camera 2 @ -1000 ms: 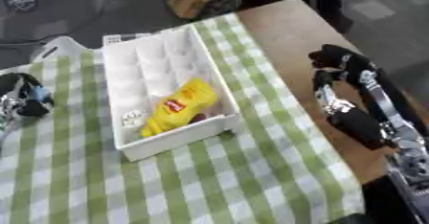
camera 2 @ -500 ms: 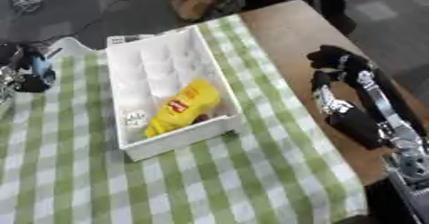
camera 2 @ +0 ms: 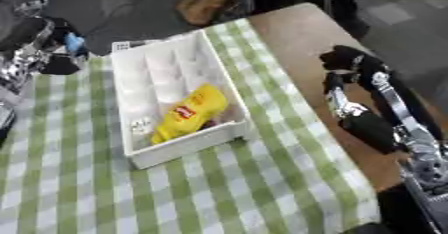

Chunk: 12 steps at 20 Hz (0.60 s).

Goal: Pick up objects on the table and place them in the box.

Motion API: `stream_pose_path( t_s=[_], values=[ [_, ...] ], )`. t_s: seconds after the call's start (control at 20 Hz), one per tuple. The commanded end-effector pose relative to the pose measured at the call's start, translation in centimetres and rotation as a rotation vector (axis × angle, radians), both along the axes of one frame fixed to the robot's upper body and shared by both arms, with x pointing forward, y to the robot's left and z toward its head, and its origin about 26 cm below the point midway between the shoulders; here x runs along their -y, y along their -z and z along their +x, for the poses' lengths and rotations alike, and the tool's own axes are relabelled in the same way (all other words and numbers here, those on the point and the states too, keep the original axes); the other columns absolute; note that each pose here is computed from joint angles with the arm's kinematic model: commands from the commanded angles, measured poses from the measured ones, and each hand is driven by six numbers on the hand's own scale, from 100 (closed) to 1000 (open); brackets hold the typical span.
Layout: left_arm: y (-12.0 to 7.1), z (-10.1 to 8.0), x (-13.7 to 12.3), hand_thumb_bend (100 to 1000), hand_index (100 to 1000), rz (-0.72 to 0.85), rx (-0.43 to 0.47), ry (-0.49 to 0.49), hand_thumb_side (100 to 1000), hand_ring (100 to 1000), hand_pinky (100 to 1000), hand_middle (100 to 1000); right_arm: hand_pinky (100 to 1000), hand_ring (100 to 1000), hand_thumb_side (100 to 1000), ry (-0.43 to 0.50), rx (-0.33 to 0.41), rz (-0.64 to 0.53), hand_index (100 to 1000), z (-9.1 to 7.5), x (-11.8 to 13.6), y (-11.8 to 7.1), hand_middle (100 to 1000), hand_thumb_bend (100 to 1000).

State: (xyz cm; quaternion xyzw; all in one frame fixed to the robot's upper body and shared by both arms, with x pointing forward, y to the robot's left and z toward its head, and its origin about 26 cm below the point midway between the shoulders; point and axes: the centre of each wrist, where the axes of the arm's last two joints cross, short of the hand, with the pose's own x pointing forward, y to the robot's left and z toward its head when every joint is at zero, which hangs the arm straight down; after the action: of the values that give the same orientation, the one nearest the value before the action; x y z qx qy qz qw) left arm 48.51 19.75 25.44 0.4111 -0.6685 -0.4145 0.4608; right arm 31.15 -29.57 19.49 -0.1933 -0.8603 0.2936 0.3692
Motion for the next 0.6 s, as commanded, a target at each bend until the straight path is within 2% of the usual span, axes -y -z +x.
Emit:
stream_pose_path(
  t_s=[0.05, 0.2, 0.4, 0.5, 0.55, 0.6],
  values=[
    [-1.1, -0.4, 2.4, 157, 550, 0.042, 0.022, 0.086, 117, 693, 715, 452, 711, 828, 570, -0.022, 0.034, -0.012, 934, -0.2, -0.2, -1.2, 788, 100],
    [0.8, -0.5, 4.8, 191, 561, 0.103, -0.034, 0.176, 133, 705, 717, 464, 711, 829, 572, -0.028, 0.031, -0.012, 934, -0.2, -0.3, -1.2, 788, 100],
    [2.3, -0.5, 5.8, 212, 575, 0.161, -0.092, 0.252, 167, 720, 724, 477, 711, 828, 571, -0.030, 0.030, -0.011, 934, -0.2, -0.3, -1.2, 788, 100],
    [3.2, -0.6, 6.2, 254, 588, 0.180, -0.122, 0.285, 232, 733, 730, 492, 711, 829, 571, -0.031, 0.031, -0.009, 934, -0.2, -0.3, -1.2, 788, 100],
    [3.6, -0.6, 6.3, 254, 588, 0.195, -0.142, 0.306, 232, 733, 730, 492, 711, 829, 571, -0.031, 0.031, -0.009, 934, -0.2, -0.4, -1.2, 788, 100],
    [4.1, -0.6, 6.3, 594, 733, 0.218, -0.162, 0.323, 576, 802, 774, 661, 711, 829, 572, -0.031, 0.030, -0.009, 934, -0.2, -0.4, -1.2, 788, 100]
  ],
)
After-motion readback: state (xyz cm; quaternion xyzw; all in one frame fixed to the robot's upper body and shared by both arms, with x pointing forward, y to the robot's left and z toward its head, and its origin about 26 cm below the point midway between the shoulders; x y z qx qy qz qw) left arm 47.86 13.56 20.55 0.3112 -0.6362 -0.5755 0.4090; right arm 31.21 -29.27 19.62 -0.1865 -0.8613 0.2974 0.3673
